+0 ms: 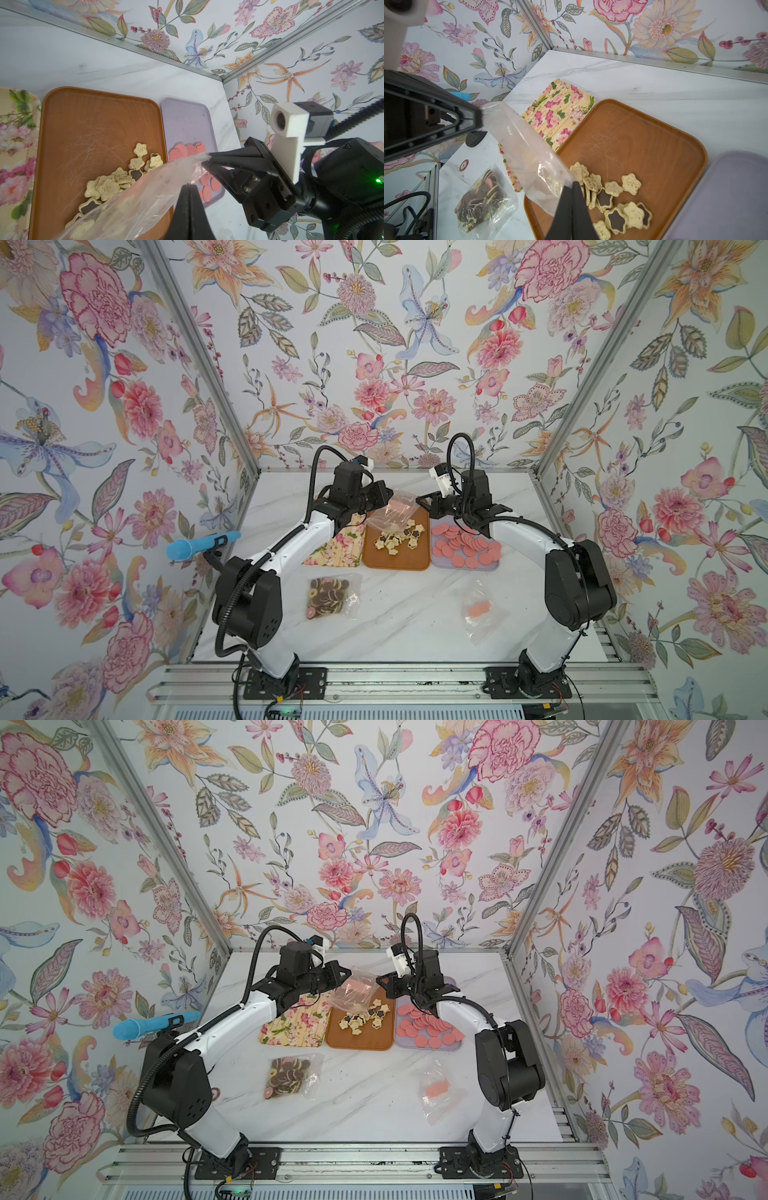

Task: Pour cookies out of the ziploc bag
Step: 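Pour the cookies out of the ziploc bag onto the tray, then place the ziploc bag at the center of the board.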

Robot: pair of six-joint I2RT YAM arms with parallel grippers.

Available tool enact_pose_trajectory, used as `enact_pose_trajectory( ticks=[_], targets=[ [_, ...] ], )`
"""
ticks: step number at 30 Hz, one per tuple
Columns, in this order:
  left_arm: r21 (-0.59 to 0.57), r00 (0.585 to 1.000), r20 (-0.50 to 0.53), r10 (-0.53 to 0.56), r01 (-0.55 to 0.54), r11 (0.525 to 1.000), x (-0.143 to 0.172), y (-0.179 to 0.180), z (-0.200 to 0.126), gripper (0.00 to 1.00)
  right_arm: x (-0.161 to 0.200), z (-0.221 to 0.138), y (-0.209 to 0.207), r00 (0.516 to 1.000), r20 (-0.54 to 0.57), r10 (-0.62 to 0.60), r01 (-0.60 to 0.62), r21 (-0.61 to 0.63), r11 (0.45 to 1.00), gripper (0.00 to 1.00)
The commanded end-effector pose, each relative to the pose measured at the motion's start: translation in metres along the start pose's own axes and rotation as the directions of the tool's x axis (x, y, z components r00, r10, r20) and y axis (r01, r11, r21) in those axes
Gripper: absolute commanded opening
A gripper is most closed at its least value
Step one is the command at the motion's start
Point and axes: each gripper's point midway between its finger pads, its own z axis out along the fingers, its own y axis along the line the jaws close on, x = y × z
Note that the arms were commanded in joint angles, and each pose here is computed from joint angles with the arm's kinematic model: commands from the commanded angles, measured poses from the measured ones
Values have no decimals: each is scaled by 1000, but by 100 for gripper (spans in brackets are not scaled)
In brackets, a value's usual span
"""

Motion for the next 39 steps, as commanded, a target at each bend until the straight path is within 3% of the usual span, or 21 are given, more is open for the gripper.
enact_pose_trajectory(
  ticks=[1, 16, 24, 35, 39],
  targets=[
    [-29, 998, -69, -10, 8, 1000, 14, 9, 3, 0, -1, 3, 1, 1000, 11, -20, 20, -25, 999, 0],
    [-27, 993, 10, 121, -121, 992, 7, -4, -11, 0, -16, -3, 13, 998, 42, -37, 39, -38, 999, 0],
    [48, 967, 95, 238, -244, 969, 15, -36, -50, 0, -22, -30, 46, 995, 77, -64, 67, -44, 997, 0],
    [129, 958, 80, 276, -284, 950, 84, -38, -86, 0, 14, -76, 85, 996, 33, -79, 79, -12, 997, 0],
    [239, 957, 56, 284, -289, 927, 114, -53, -93, 0, 27, -93, 98, 998, -26, -56, 56, 7, 998, 0]
  ],
)
